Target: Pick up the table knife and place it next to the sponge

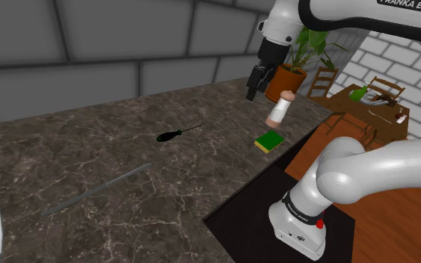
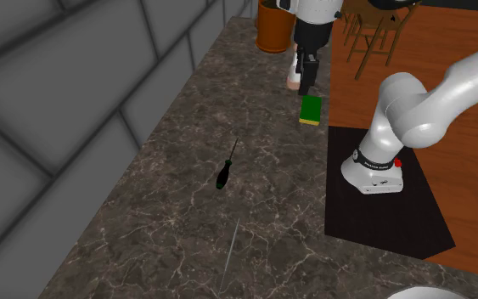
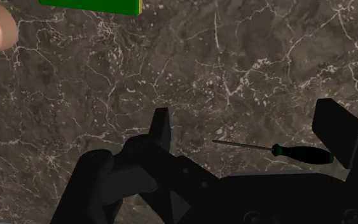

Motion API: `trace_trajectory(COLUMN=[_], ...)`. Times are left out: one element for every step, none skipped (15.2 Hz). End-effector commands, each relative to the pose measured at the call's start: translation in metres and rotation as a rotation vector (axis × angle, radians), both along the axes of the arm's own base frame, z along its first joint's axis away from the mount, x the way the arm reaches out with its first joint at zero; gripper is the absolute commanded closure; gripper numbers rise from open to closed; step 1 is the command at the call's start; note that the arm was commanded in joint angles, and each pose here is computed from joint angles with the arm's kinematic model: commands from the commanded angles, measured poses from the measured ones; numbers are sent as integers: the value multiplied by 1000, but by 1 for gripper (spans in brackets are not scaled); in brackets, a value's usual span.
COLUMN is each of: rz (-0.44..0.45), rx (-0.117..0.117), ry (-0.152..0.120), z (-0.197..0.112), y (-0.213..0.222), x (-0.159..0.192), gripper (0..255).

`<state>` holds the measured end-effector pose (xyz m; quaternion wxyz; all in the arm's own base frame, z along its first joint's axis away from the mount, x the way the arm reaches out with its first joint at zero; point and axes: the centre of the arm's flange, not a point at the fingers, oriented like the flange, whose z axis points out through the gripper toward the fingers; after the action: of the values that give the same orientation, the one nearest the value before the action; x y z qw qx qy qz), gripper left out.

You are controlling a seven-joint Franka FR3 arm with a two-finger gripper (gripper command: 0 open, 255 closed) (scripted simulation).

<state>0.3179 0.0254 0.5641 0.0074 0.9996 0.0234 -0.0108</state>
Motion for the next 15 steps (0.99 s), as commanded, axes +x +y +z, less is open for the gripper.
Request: trace_trajectory(rz=[0,37,74,112,149,186,223,261,298,335,372,410,447,484,521], rx=[0,0,0,-1,-1,-1,-1,-2,-2,-2,-2,-2,-3,-3,-3], ry=[0,1,2,3,4,5,6,7,8,9,10,11,12,13,14], z=[0,-5,-9,-14,-18,-23,-28,-32,-37,-42,-46,-51,-56,-61,-65], y=[0,7,14,21,29,37,46,54,64,73,83,93,103,114,125], x=[0,11,21,31,41,50,59,68,77,85,93,100,107,114,120], gripper=[0,0,0,0,0,0,0,0,0,0,0,0,0,0,0])
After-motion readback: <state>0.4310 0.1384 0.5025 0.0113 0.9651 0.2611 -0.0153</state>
